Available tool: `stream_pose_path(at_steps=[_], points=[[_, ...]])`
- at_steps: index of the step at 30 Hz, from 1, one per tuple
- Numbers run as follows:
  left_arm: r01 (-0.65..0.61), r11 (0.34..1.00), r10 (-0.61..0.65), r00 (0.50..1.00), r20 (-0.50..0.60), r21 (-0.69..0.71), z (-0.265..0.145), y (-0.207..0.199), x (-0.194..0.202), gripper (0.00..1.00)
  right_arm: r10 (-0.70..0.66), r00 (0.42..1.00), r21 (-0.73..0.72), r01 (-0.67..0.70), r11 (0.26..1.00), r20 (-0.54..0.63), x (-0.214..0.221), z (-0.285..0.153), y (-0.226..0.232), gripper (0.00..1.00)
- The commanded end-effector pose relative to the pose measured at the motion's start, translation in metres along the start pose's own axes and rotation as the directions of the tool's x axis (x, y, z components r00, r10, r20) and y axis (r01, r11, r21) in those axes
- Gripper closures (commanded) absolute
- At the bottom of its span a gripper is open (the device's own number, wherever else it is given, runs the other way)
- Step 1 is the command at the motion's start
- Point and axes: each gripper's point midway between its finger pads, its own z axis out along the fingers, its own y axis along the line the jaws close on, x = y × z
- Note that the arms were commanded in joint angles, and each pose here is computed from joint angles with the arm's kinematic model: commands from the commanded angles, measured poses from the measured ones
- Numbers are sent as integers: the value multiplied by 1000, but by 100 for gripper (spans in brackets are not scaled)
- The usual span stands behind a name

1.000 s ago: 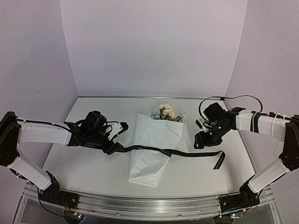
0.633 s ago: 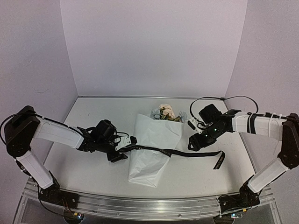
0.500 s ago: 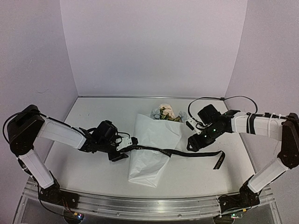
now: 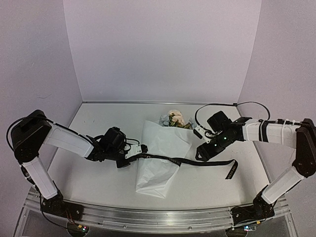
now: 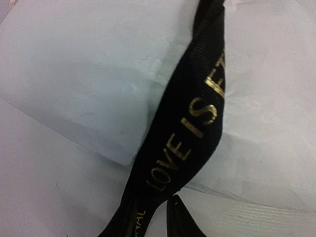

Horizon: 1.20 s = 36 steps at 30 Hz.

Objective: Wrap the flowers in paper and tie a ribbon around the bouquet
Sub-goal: Tie the ribbon around the folded bouquet.

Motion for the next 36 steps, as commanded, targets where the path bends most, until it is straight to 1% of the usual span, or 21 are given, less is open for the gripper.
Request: stream_pose_path(at_steps=[1,4,8,12,17,20,21,22,24,27,32,36], points=[[10,998,-8,999,41,-65,-4,16,-15,86,-71,998,-45,70,997,-2,2,9,11,32],[26,997,-22,999,49,-80,-9,19,-18,93,-96,995,-56,95,994,-10,5,12,12,31],[58,994,-52,996,72,-92,-20,24,-26,100,-118,993,-85,116,990,-23,10,18,17,31],[90,991,-80,992,98,-102,-29,29,-33,100,-134,991,-93,132,987,-18,9,28,20,31],[119,984,-107,990,97,-129,-34,35,-33,100,-180,984,-33,180,983,1,2,47,14,30],[127,985,-116,988,98,-113,-36,31,-33,100,-194,981,5,194,981,10,-1,56,11,30],[126,986,-117,989,89,-107,-35,29,-30,95,-196,980,18,196,981,21,-3,57,10,30],[122,988,-114,991,75,-100,-33,26,-26,86,-196,980,32,195,980,25,-3,59,8,30],[100,991,-95,994,56,-89,-28,20,-19,73,-189,981,50,187,981,33,-3,59,5,30],[60,995,-58,998,30,-75,-17,12,-8,58,-181,983,58,178,982,39,-2,57,4,30],[-16,998,15,1000,-6,-56,0,7,0,54,-169,984,70,166,984,51,1,53,2,31],[-52,997,53,999,12,-51,9,9,-6,50,-159,986,74,154,985,58,4,50,2,31]])
